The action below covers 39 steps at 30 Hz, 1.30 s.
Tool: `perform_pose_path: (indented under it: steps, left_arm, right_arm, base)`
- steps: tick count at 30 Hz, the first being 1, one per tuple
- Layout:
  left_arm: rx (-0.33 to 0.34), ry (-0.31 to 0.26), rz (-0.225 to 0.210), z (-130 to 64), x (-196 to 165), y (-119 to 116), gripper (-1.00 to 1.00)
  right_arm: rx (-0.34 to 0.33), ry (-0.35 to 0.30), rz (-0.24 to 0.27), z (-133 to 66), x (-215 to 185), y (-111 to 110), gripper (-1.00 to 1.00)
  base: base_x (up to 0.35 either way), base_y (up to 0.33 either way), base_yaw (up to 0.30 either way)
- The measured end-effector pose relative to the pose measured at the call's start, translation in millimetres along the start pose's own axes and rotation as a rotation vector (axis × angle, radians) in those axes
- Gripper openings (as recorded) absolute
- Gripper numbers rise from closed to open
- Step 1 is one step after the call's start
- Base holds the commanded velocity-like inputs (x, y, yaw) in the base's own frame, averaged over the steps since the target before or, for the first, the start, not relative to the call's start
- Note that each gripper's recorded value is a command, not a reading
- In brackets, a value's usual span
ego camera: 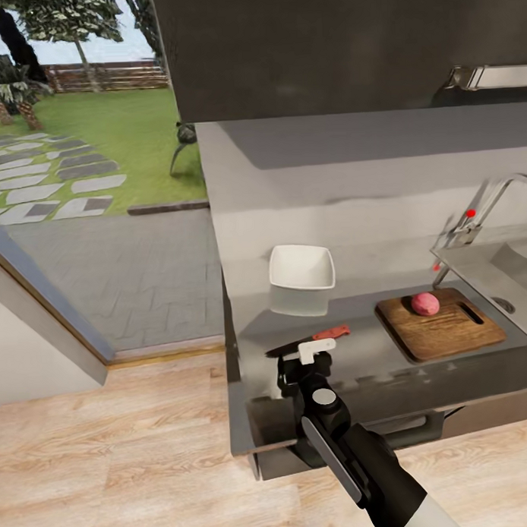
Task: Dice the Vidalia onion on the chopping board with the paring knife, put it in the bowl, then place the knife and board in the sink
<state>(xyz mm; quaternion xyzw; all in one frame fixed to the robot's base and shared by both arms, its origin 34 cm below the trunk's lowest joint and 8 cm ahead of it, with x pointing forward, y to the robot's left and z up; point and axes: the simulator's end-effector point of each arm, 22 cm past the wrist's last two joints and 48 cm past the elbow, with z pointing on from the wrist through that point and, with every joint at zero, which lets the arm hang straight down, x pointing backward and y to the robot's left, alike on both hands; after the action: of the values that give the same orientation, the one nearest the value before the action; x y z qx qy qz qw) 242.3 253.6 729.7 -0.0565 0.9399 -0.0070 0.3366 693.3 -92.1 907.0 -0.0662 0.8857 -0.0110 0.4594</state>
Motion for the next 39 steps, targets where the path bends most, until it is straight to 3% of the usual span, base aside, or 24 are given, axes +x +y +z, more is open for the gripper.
perform_pose_path:
  steps: [6, 19, 25, 30, 34, 39]
  left_arm:
    - [0.001, 0.001, 0.0, 0.1, 0.1, -0.2, 1.0]
    - [0.001, 0.0, 0.0, 0.1, 0.1, -0.7, 1.0]
    - [0.001, 0.001, -0.001, 0.2, 0.2, -0.7, 1.0]
    - [0.001, 0.002, -0.001, 0.0, 0.6, -0.6, 1.0]
    - [0.001, 0.001, -0.001, 0.0, 0.4, -0.6, 1.0]
    - [0.001, 0.002, 0.0, -0.1, 0.9, -0.7, 1.0]
  right_arm:
    - [0.035, -0.001, 0.002, 0.1, -0.2, -7.9, 1.0]
    - [0.036, -0.001, 0.004, 0.0, -0.7, -7.8, 1.0]
    - [0.08, -0.014, 0.015, -2.7, -7.5, -16.3, 1.0]
    - [0.09, -0.053, 0.038, -9.8, -27.0, -17.8, 1.0]
    - [0.074, -0.131, 0.071, -25.5, -64.2, -16.7, 1.0]
    - [0.066, -0.161, 0.078, -35.1, -81.8, -17.1, 1.0]
  base:
    - [0.074, 0.082, 0.0]
    - [-0.003, 0.002, 0.0]
    - [-0.116, -0.072, 0.0]
    - [-0.083, -0.056, 0.0]
    - [-0.01, -0.007, 0.0]
    - [-0.002, -0.001, 0.0]
